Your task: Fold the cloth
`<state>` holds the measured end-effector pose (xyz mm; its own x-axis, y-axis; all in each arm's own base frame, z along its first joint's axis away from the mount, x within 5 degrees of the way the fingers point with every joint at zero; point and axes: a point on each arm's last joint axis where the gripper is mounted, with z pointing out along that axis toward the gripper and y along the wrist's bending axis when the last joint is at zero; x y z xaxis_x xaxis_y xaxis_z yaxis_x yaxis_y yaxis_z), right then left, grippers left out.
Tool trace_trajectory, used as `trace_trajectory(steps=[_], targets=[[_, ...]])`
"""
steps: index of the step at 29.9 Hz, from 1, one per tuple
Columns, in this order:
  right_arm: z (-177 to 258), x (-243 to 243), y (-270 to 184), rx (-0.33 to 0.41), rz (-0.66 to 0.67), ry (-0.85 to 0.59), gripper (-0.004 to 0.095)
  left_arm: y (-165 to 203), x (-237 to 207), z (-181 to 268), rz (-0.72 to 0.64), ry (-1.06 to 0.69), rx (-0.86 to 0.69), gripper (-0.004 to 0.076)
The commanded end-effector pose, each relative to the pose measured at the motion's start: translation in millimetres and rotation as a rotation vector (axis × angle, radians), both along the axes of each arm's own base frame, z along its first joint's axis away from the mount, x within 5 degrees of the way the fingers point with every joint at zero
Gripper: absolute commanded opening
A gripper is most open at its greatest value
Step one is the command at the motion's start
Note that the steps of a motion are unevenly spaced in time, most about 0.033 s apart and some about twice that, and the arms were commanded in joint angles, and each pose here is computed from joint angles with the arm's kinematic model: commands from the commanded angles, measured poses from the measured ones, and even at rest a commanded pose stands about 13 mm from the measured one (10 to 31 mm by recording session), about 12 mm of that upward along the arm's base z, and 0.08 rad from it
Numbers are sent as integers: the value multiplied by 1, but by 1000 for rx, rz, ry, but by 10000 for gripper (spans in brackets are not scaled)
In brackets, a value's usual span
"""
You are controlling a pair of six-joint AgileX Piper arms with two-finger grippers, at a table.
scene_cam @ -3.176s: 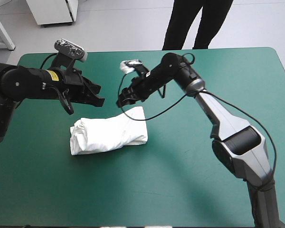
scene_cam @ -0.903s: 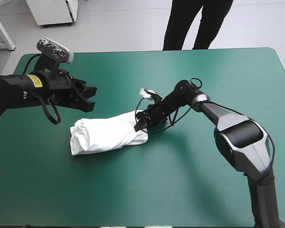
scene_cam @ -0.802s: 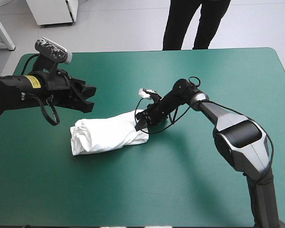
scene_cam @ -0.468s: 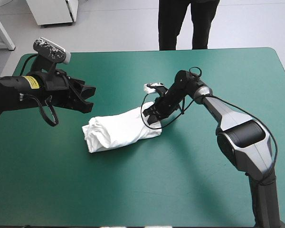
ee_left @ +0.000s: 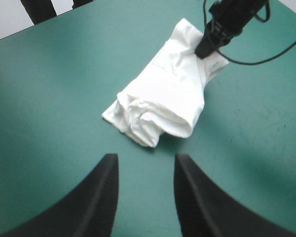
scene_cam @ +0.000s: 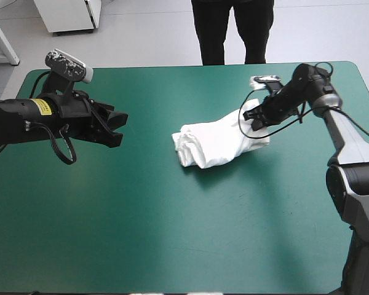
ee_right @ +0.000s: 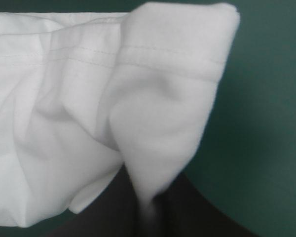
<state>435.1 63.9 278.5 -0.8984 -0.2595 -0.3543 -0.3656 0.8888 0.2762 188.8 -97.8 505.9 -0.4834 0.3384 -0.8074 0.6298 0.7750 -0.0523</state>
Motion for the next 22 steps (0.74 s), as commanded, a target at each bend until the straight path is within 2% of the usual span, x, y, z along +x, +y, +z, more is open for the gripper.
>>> trace_trajectory(steps=[1,6,12,22], targets=[[47,-14,-44,-5,-93,-98,-7,1,-13,9,-29,-9,-26,281],[54,-22,-94,-41,-212,-109,-7,1,-13,9,-29,-9,-26,281],[34,-48,-147,-67,-321,-44,-7,1,-13,9,-29,-9,-26,281],[39,-86,-200,-138,-453,-37,-7,1,-12,9,-28,-10,-24,281]])
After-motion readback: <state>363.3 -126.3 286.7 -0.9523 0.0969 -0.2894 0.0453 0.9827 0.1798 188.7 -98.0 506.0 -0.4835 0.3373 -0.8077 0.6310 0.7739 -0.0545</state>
